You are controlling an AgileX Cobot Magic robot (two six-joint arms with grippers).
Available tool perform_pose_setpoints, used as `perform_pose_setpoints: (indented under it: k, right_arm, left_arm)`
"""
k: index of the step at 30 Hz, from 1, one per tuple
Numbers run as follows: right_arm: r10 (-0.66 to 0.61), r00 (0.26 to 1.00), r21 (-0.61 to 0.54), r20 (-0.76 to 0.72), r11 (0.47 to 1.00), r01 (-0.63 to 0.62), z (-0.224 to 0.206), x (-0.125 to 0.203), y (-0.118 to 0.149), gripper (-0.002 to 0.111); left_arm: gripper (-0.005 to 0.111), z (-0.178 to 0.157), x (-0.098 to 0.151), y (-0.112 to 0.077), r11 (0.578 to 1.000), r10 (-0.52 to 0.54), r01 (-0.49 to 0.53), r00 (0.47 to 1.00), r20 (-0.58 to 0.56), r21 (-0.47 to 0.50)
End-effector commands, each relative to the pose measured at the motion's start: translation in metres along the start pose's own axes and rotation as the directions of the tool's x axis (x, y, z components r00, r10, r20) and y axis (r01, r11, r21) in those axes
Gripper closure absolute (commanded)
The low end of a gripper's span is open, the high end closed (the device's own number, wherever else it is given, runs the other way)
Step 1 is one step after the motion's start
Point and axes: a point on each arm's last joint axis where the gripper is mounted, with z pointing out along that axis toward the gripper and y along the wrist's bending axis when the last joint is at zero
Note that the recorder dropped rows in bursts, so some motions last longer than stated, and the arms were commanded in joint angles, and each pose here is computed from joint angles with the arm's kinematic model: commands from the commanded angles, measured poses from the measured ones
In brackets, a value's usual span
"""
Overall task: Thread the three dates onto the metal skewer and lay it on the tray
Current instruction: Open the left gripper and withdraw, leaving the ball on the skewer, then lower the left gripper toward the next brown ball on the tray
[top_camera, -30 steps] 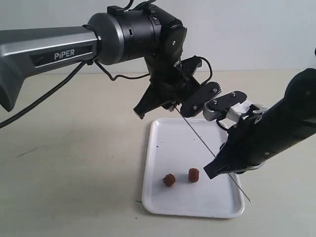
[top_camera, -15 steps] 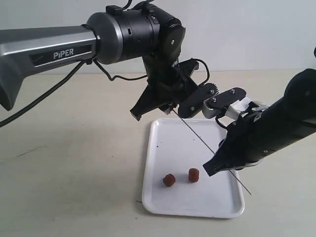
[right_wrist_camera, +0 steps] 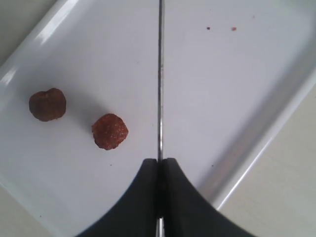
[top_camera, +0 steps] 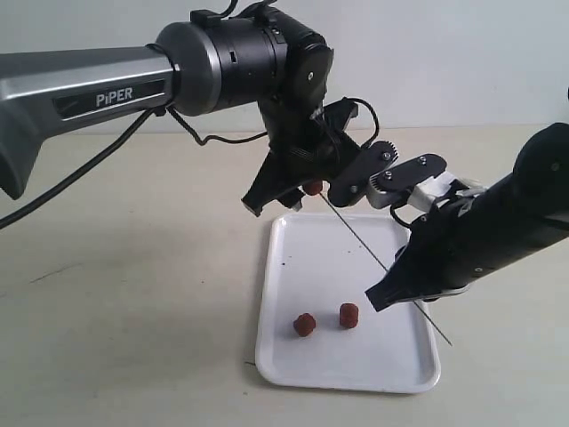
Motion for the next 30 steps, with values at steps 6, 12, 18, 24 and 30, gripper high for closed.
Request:
perform_pose_setpoints:
  k: [6,12,18,24,30]
  right_arm:
    - [0.016,0.999,0.022,0.045,1.0,-0.017,-0.002,-0.004,-0.002,0.108]
    - [0.028,0.995,0.047,0.091,0.998,-0.033,-0.002,-0.008,-0.004,0.108]
    - [0.071,0.977,0.097,0.202,0.991,-0.092,-0.003,-0.017,-0.01,0.108]
    - [0.131,0.936,0.162,0.326,0.968,-0.192,-0.009,-0.013,-0.017,0.108]
    - [0.122,0.923,0.147,0.366,0.971,-0.187,-0.028,-0.013,-0.012,0.108]
  left_arm:
    - [0.045,-0.03,0.023,0.009,0.988,-0.12,0.1,0.975,-0.185,-0.114]
    - [0.045,-0.057,0.058,0.012,0.923,-0.357,0.286,0.886,-0.295,-0.259]
    - [0.048,-0.07,0.096,0.004,0.775,-0.62,0.54,0.75,-0.229,-0.33]
    - [0.049,-0.059,0.109,-0.008,0.64,-0.767,0.742,0.634,-0.103,-0.199]
    - [0.049,-0.031,0.095,-0.016,0.571,-0.821,0.821,0.57,-0.048,-0.02]
